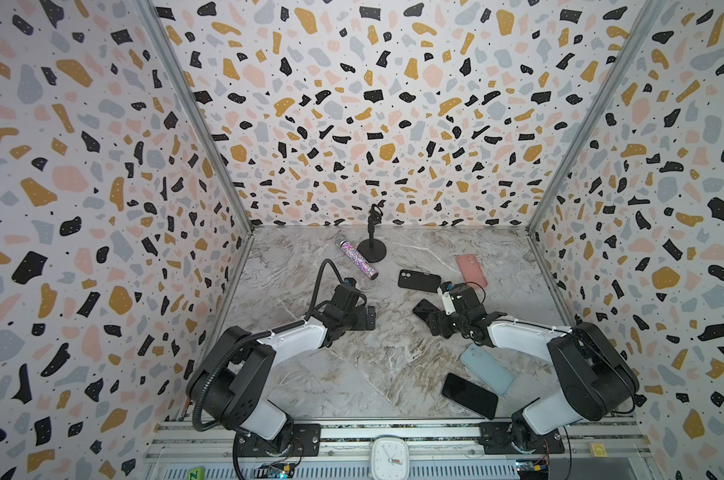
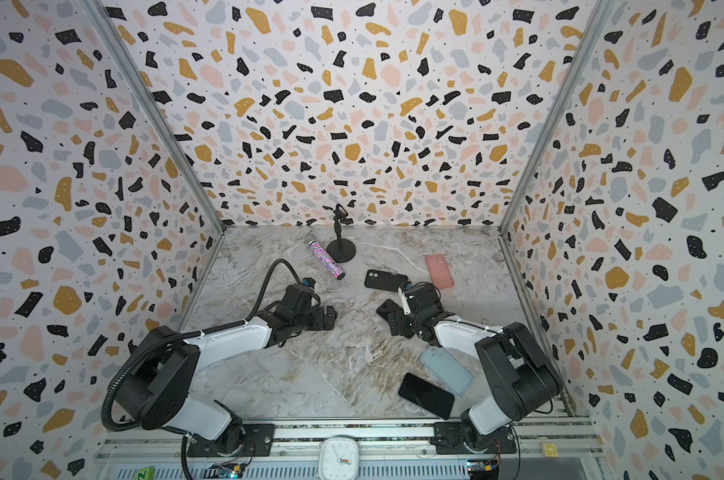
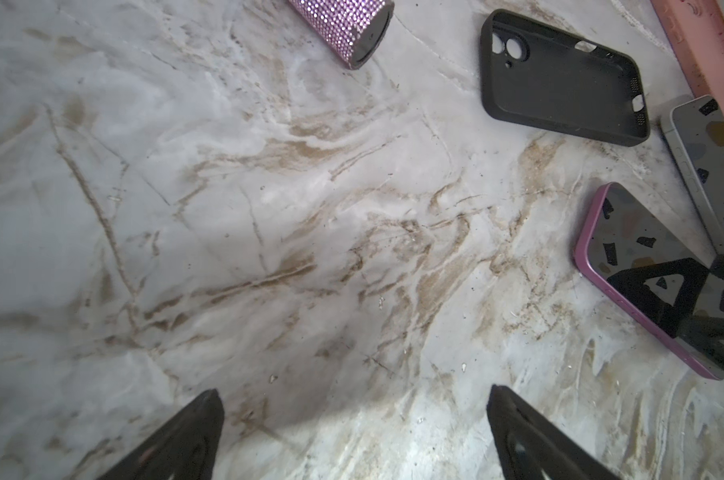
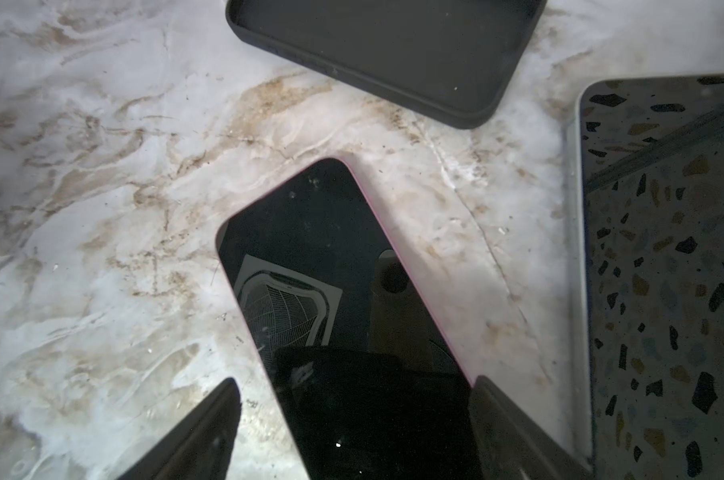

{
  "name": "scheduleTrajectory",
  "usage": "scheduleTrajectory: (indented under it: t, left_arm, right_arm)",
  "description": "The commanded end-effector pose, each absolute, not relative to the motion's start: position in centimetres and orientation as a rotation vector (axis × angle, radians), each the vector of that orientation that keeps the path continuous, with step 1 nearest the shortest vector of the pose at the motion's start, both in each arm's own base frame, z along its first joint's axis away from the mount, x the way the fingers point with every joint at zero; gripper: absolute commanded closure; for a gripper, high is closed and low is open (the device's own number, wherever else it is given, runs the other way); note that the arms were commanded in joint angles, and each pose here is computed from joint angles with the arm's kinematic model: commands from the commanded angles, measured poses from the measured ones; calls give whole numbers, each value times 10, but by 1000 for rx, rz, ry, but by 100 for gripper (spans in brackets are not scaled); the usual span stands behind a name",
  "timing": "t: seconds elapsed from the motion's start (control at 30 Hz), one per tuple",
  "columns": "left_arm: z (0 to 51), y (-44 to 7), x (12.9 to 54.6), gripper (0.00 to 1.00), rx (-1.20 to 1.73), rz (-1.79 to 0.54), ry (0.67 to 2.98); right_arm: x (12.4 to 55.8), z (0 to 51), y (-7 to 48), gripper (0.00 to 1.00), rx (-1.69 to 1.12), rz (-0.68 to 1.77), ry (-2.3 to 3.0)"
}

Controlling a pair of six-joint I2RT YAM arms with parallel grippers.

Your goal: Put the phone into the phone case

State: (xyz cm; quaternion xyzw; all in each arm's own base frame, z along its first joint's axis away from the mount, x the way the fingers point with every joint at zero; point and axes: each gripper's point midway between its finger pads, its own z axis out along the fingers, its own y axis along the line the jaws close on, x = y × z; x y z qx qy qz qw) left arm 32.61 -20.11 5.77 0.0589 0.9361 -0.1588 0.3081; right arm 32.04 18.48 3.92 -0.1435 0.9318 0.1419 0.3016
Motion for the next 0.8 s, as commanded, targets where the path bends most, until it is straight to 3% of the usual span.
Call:
scheduleTrajectory:
  t: [0.0, 0.5, 0.77]
  left_arm:
    - [68, -217, 331, 0, 217, -473, 2437]
    - [75, -223, 327, 0, 203, -525, 2436]
    - [91, -234, 327, 0, 147, -622, 2436]
  right_arm:
    - [325, 45, 190, 12, -386, 402, 2463]
    - [315, 41, 199, 9, -348, 506, 2527]
    - [356, 75, 185, 20, -180, 494, 2450]
